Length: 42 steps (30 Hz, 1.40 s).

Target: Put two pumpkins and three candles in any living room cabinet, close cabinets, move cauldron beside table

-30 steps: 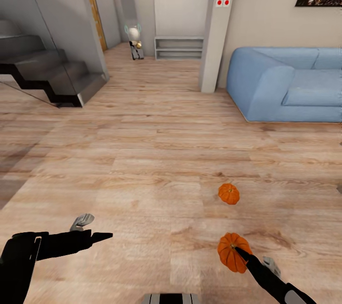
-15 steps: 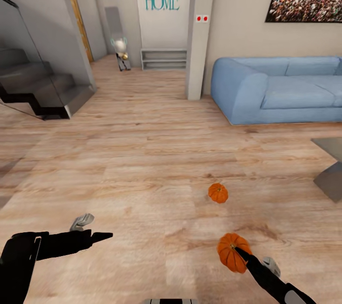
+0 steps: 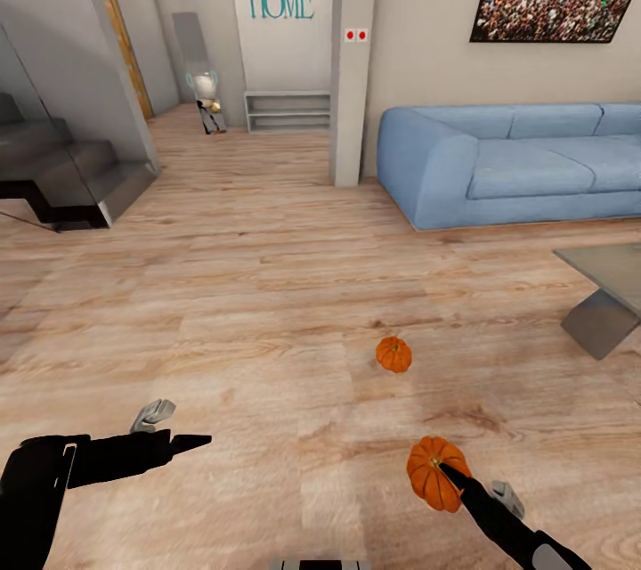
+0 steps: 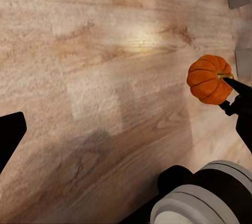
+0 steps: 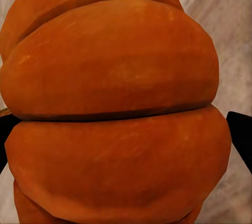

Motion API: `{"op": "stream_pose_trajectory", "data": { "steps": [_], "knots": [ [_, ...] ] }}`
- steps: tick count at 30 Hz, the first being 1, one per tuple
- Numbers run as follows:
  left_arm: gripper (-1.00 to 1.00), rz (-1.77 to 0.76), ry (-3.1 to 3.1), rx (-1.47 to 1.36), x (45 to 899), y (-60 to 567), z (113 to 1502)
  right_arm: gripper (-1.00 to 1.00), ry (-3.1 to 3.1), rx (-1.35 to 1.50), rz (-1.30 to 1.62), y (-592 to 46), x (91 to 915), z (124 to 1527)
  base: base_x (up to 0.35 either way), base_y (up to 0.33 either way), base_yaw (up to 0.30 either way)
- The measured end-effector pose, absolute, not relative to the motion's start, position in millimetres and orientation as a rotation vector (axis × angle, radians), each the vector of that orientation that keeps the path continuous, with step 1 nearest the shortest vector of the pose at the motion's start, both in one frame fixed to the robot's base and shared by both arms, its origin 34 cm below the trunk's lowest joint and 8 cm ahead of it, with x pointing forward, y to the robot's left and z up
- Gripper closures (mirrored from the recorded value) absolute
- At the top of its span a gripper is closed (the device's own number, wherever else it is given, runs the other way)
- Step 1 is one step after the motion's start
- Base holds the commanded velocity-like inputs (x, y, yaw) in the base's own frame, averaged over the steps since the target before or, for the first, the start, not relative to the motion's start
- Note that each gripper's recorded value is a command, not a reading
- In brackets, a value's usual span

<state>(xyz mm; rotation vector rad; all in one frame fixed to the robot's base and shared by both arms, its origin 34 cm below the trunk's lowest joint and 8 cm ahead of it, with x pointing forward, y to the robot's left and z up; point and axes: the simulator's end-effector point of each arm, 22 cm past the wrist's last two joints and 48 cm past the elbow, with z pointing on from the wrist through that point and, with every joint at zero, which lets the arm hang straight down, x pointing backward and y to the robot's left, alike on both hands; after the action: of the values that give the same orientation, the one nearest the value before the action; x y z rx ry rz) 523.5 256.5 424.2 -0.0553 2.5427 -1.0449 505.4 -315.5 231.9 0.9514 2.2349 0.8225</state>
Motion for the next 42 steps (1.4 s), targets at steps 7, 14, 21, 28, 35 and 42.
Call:
{"op": "stream_pose_trajectory", "data": {
  "steps": [7,14,21,28,35,42],
  "knots": [
    [-1.0,-1.042,2.523,-0.046,525,257,434,1.0,2.215,0.939,0.83,-316,511,242,-0.003,0.003,0.003],
    [-1.0,-1.027,2.503,-0.031,527,258,446,1.0,2.19,0.92,0.839,-315,519,255,0.0,0.0,0.113],
    [-1.0,-0.973,2.501,-0.02,529,263,454,1.0,2.168,0.873,0.854,-310,534,273,0.0,0.0,0.009],
    [-1.0,-0.633,2.589,-0.085,536,305,433,1.0,2.342,0.721,0.689,-293,567,292,0.0,0.0,0.0],
    [-1.0,-0.336,2.63,-0.173,541,330,421,1.0,2.549,0.664,0.169,-243,587,336,0.0,0.0,0.0],
    [-1.0,-0.266,2.642,-0.19,545,338,433,1.0,2.582,0.471,0.145,-207,604,403,0.0,0.0,0.0]
  ]
}}
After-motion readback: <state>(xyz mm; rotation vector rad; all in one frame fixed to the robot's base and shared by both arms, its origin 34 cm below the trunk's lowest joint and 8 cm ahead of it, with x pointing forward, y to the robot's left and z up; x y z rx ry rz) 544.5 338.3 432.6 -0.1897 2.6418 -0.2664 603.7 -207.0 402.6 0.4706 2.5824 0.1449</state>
